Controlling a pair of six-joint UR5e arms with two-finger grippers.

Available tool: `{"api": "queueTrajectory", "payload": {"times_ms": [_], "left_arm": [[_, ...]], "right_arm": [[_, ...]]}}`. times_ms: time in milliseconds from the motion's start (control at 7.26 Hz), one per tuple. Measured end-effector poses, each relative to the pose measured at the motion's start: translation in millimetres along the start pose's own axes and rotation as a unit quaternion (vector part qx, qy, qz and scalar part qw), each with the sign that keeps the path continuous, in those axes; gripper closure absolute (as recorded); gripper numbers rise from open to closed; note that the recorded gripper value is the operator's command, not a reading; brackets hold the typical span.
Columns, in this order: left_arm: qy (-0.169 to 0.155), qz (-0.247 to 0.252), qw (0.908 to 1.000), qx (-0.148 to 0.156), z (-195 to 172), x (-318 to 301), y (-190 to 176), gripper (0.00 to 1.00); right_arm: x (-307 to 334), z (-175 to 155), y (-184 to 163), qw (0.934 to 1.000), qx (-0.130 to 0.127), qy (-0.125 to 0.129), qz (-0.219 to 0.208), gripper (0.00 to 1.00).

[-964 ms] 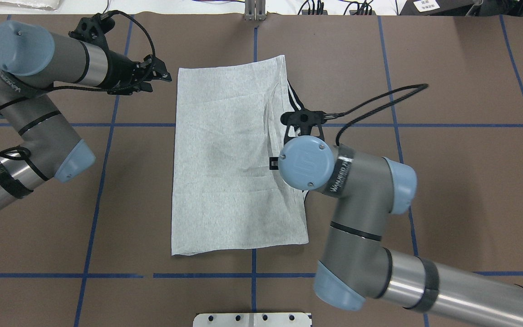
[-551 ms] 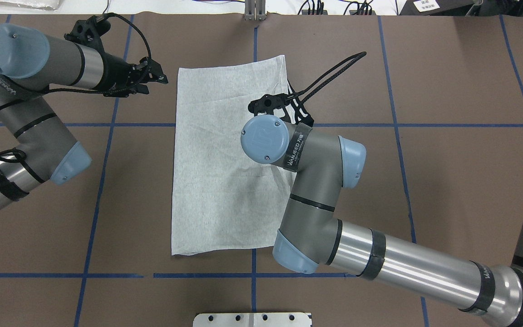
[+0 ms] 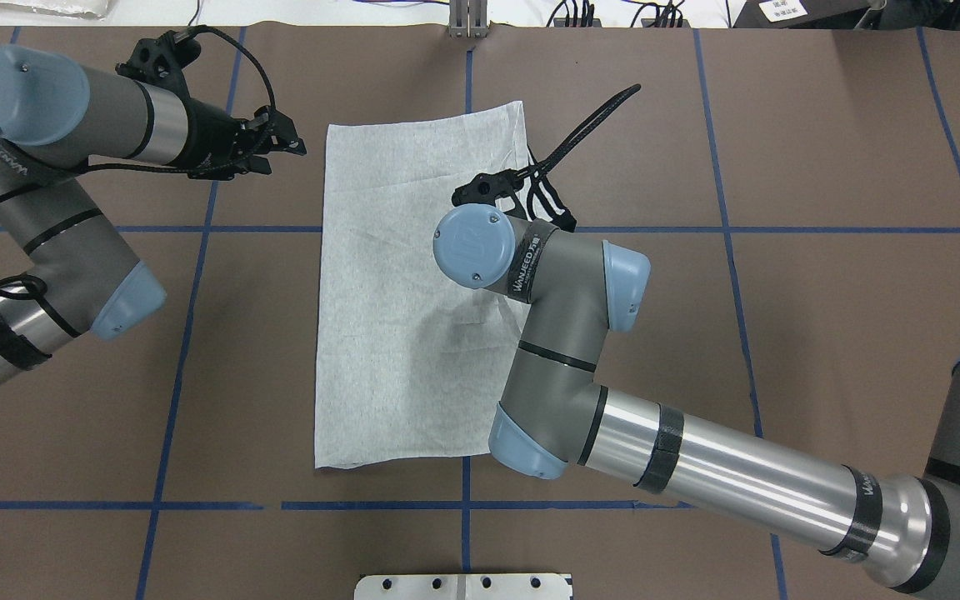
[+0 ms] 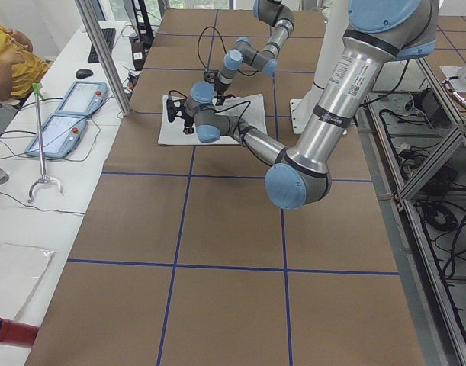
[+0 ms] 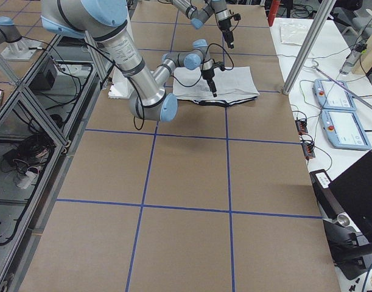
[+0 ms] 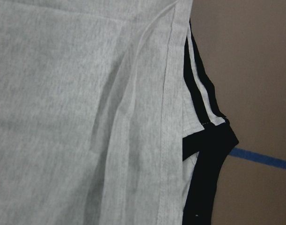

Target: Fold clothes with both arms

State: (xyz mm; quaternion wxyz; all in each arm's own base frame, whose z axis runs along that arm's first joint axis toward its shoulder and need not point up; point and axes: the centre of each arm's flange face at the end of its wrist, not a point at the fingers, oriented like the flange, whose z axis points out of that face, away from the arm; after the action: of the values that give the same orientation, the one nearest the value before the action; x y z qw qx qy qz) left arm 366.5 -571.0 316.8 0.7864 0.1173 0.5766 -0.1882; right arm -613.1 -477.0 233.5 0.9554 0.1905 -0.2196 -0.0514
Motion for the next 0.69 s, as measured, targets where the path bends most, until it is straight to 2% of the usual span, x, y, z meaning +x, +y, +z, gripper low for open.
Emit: {"api": "queueTrajectory", "payload": {"times_ms": [276,689], "left_arm": [[0.000,0.000,1.0000,0.000,-0.3,0.3,0.1,0.32],[0.000,-0.001,1.0000,0.001,-0.3,-0.1,0.0,0.31]], "right_arm": [[3.2,6.1,-4.9,1.0000,-0.003,0.006,-0.002,0.00],[-1.0,-6.5,-21.5,1.0000,0.002,-0.005,0.006,0.00]]}}
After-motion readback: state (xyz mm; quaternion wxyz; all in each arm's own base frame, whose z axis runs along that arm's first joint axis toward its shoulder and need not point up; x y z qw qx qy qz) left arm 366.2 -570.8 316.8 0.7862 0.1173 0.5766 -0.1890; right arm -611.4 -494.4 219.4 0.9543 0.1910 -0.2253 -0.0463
